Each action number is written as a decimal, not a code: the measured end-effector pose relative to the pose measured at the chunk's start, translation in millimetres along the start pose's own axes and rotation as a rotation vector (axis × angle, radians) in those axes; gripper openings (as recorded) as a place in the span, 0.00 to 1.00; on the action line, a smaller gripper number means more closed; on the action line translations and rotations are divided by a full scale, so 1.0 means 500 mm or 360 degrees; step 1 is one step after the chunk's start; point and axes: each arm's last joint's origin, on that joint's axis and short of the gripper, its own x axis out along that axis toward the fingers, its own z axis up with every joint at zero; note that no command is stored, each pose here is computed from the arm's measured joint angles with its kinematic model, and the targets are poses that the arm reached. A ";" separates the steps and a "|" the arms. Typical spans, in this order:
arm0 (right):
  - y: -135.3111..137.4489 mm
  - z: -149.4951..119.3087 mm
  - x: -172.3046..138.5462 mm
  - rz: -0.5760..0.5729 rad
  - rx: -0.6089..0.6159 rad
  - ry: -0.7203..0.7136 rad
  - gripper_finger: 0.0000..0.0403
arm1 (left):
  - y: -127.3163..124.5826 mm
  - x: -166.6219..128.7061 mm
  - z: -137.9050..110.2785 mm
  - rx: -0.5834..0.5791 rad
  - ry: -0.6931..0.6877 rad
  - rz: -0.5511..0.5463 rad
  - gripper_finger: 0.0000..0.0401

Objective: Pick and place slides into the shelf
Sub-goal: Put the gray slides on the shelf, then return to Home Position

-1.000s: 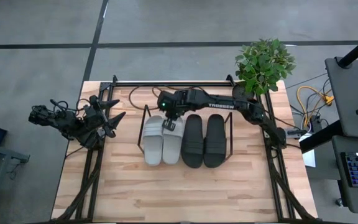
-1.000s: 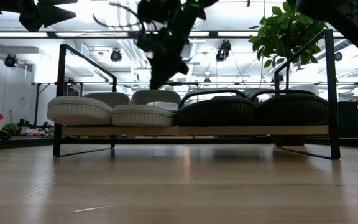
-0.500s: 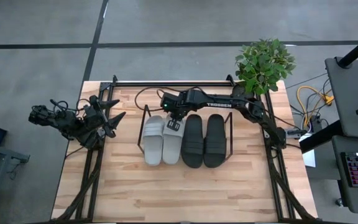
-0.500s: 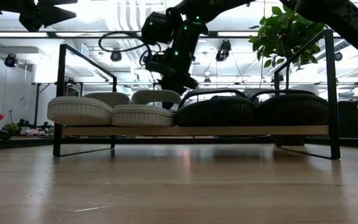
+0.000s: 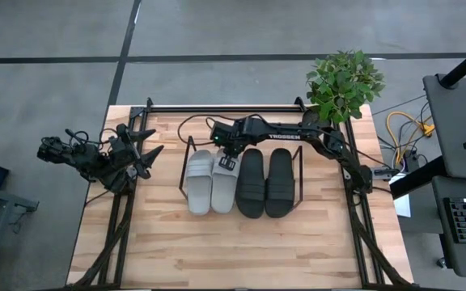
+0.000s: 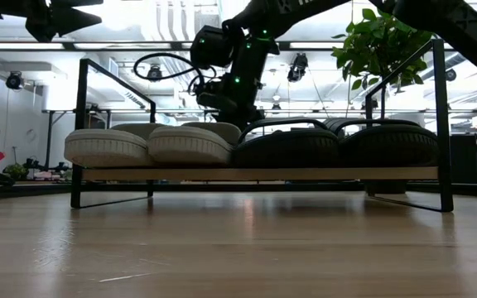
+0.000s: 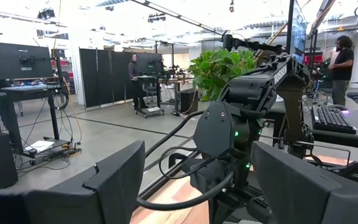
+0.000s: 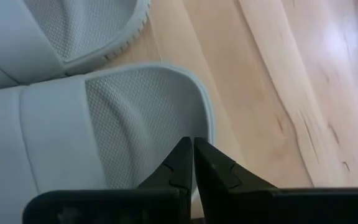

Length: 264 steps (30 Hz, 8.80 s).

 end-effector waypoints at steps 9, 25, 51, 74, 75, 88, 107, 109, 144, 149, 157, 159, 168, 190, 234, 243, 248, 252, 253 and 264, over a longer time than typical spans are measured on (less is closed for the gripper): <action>0.000 0.008 -0.011 0.0004 0.0004 -0.0031 0.02 | 0.000 0.000 0.000 0.0000 0.0000 0.0000 0.70; 0.135 0.045 -0.149 0.0262 -0.0258 -0.0555 0.02 | 0.000 0.000 0.000 -0.0012 0.0000 -0.0001 0.70; 0.380 -0.143 -0.221 0.0298 -0.0391 -0.1332 0.02 | -0.003 0.002 -0.004 -0.0042 0.0012 -0.0003 0.70; 0.175 -0.270 -0.168 0.0301 -0.0164 -0.1935 0.02 | -0.005 0.003 -0.005 -0.0039 0.0016 -0.0002 0.70; 0.161 -0.279 -0.186 0.0310 -0.0167 -0.1961 0.02 | -0.005 0.003 -0.006 -0.0035 0.0019 -0.0002 0.70; 0.057 -0.500 -0.377 0.0068 -0.0302 -0.1920 0.02 | -0.008 0.006 -0.007 -0.0029 0.0027 -0.0003 0.70; -0.058 -0.631 -0.352 0.0187 -0.0186 -0.1934 0.02 | -0.009 0.006 -0.007 -0.0025 0.0025 -0.0004 0.70; -0.062 -0.633 -0.348 0.0174 -0.0213 -0.1905 0.02 | -0.009 0.006 -0.007 -0.0025 0.0025 -0.0003 0.70; -0.066 -0.731 -0.178 0.0574 -0.0166 -0.1990 0.02 | -0.021 0.014 -0.010 0.0123 0.0037 -0.0048 0.69; -0.066 -0.731 -0.176 0.0585 -0.0153 -0.1968 0.02 | -0.031 0.014 -0.008 0.0118 -0.0013 -0.0304 0.58; -0.066 -0.731 -0.176 0.0544 -0.0195 -0.1975 0.02 | -0.064 0.005 -0.007 0.0070 -0.0121 -0.1126 0.15; -0.066 -0.731 -0.175 0.0543 -0.0197 -0.1965 0.02 | -0.062 0.006 -0.008 0.0068 -0.0107 -0.1091 0.05; -0.066 -0.731 -0.174 0.0541 -0.0198 -0.1958 0.02 | -0.054 0.018 -0.001 0.0138 -0.0183 -0.0927 0.00; -0.071 -0.730 -0.173 0.0342 -0.0169 -0.1977 0.02 | 0.008 0.071 -0.057 0.0239 0.0104 -0.0712 0.00; -0.060 -0.731 -0.176 0.0614 -0.0363 -0.1981 0.02 | -0.005 0.006 -0.218 0.0055 -0.0010 -0.0780 0.00; -0.061 -0.730 -0.181 0.0594 -0.0372 -0.2031 0.02 | -0.006 0.006 -0.222 0.0051 0.0023 -0.0799 0.00; -0.061 -0.730 -0.181 0.0579 -0.0375 -0.2034 0.02 | -0.006 0.006 -0.222 0.0050 0.0023 -0.0799 0.00; -0.061 -0.730 -0.181 0.0579 -0.0374 -0.2034 0.02 | -0.007 0.006 -0.223 0.0051 0.0027 -0.0800 0.00; -0.061 -0.730 -0.181 0.0578 -0.0374 -0.2034 0.02 | -0.007 0.006 -0.223 0.0051 0.0027 -0.0800 0.00; -0.061 -0.730 -0.181 0.0579 -0.0373 -0.2035 0.02 | -0.007 0.007 -0.225 0.0055 0.0036 -0.0800 0.00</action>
